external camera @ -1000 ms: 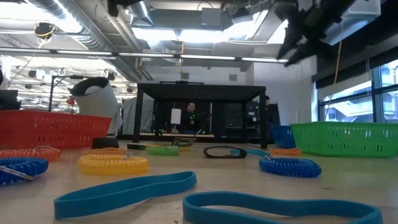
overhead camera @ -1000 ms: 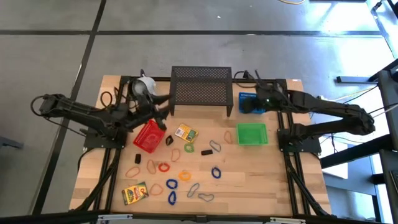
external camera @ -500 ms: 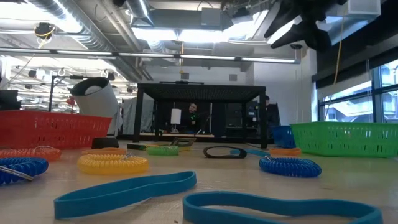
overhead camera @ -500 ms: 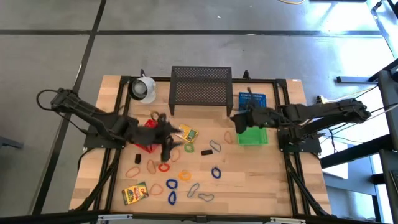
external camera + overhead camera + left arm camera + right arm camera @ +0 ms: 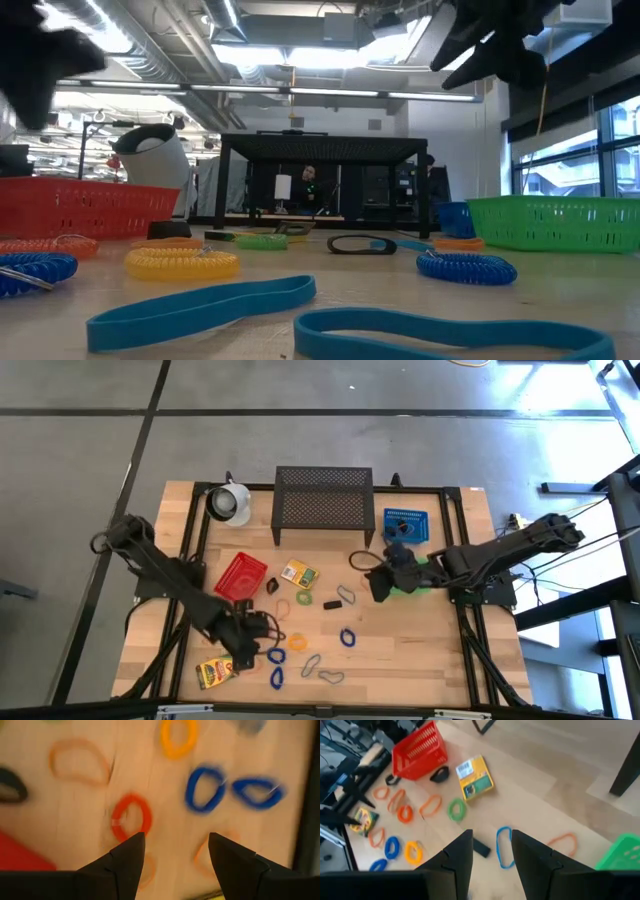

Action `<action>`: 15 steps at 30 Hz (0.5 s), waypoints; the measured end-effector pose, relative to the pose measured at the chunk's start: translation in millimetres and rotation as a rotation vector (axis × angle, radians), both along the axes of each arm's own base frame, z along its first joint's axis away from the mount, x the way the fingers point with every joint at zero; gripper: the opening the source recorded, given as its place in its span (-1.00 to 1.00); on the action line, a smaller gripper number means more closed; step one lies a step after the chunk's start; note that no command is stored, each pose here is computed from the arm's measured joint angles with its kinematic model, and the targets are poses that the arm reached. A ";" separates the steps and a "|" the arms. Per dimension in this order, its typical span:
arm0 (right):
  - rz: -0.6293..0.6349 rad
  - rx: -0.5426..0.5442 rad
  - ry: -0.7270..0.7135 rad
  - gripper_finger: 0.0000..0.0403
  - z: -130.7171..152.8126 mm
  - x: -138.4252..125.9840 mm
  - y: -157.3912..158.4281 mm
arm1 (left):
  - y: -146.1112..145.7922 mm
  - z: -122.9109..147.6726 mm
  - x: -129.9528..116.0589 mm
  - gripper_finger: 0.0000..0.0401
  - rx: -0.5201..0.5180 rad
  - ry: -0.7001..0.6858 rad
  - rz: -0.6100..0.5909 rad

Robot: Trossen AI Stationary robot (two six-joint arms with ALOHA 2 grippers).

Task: Pick & Place Office Desk Supplies
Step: Put the orange rubber band into the blue bin

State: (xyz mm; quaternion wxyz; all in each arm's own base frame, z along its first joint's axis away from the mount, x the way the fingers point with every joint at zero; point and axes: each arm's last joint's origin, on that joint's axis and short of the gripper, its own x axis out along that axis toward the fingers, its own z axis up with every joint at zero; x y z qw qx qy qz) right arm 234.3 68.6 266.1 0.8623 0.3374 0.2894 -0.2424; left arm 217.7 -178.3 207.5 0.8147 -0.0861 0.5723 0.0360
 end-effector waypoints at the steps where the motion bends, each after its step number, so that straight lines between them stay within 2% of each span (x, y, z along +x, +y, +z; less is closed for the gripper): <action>1: 0.004 0.000 0.007 -0.32 -1.7 0.7 1.8 | -2.9 -6.1 -1.4 0.07 0.004 0.041 0.001; 7: 0.036 -0.006 0.036 -0.32 -8.5 3.1 10.1 | -8.1 -34.0 -9.6 0.07 0.059 0.262 0.067; 15: 0.042 -0.006 0.038 -0.32 -8.9 2.8 11.5 | -2.3 -50.7 0.9 0.02 0.107 0.307 0.043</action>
